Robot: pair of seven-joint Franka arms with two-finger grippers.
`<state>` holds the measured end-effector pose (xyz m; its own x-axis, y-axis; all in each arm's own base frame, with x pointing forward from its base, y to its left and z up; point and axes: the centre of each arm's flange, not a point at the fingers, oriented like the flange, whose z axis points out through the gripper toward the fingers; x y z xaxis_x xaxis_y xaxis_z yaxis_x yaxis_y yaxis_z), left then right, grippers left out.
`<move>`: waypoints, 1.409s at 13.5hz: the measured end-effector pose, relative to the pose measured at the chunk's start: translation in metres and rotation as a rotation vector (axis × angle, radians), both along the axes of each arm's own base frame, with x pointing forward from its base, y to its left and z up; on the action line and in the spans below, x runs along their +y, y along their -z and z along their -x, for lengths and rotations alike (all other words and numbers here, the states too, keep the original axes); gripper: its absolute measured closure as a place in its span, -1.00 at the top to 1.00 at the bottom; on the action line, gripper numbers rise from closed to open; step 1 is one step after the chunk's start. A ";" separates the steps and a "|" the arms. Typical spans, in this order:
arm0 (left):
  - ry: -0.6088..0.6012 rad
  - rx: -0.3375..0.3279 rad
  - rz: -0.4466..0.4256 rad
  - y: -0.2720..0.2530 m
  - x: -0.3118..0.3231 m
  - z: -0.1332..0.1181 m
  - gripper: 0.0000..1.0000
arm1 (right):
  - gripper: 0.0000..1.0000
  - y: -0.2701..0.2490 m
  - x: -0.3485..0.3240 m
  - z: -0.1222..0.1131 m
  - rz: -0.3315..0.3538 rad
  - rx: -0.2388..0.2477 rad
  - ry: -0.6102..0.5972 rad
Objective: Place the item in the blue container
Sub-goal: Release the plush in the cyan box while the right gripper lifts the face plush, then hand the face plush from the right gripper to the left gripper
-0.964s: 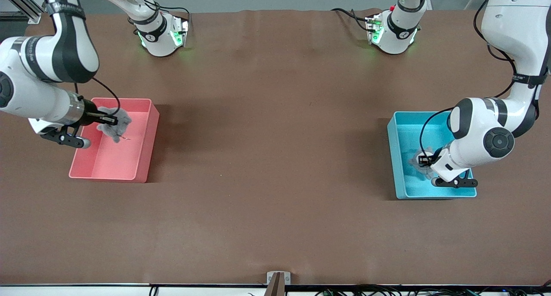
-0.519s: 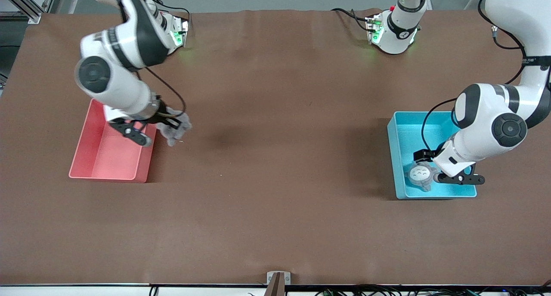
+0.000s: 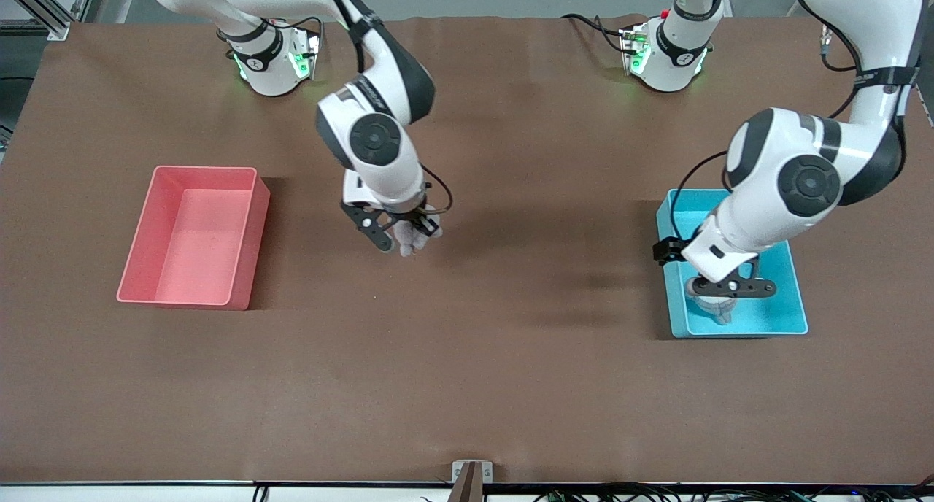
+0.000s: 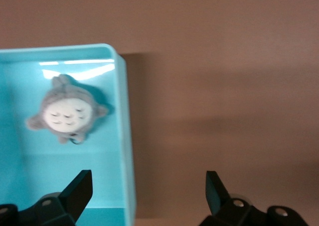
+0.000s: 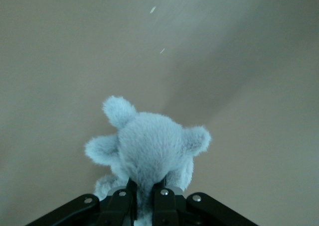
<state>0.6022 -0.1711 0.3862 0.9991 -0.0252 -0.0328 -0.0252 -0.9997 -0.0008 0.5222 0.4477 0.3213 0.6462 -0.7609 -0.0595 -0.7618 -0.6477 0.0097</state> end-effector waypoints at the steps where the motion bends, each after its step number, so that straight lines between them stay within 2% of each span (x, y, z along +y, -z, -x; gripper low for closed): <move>1: -0.027 0.000 0.006 -0.002 -0.021 0.007 1.00 | -0.73 0.015 0.017 0.000 -0.006 -0.014 0.029; 3: -0.053 0.008 0.009 0.001 -0.059 0.021 1.00 | -0.73 0.040 0.042 0.003 -0.025 -0.044 0.065; 6: -0.021 0.034 0.008 0.016 -0.097 0.036 1.00 | -0.73 0.063 0.063 0.007 -0.063 -0.091 0.095; 9: 0.002 0.043 0.014 0.022 -0.116 0.042 1.00 | -0.72 0.076 0.077 0.012 -0.074 -0.114 0.090; 11: -0.019 0.043 0.018 0.022 -0.120 0.040 1.00 | -0.62 0.085 0.086 0.015 -0.072 -0.129 0.088; 12: -0.028 0.047 0.020 0.025 -0.120 0.039 1.00 | -0.52 0.089 0.088 0.014 -0.086 -0.145 0.093; 15: -0.080 0.055 0.031 0.031 -0.124 0.031 1.00 | 0.15 0.099 0.091 0.011 -0.101 -0.181 0.094; 17: -0.139 0.052 0.037 0.030 -0.129 0.029 1.00 | 0.64 0.097 0.086 0.005 -0.070 -0.208 0.063; 19: -0.152 0.035 0.052 0.029 -0.136 0.028 1.00 | 0.99 0.092 0.073 -0.008 -0.017 -0.189 0.022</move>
<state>0.5739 -0.3074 0.3569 0.9898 0.1237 -0.0704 0.1273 -0.9906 0.0492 0.5298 0.5207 0.2296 0.6299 -0.7752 0.0483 -0.7634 -0.6294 -0.1456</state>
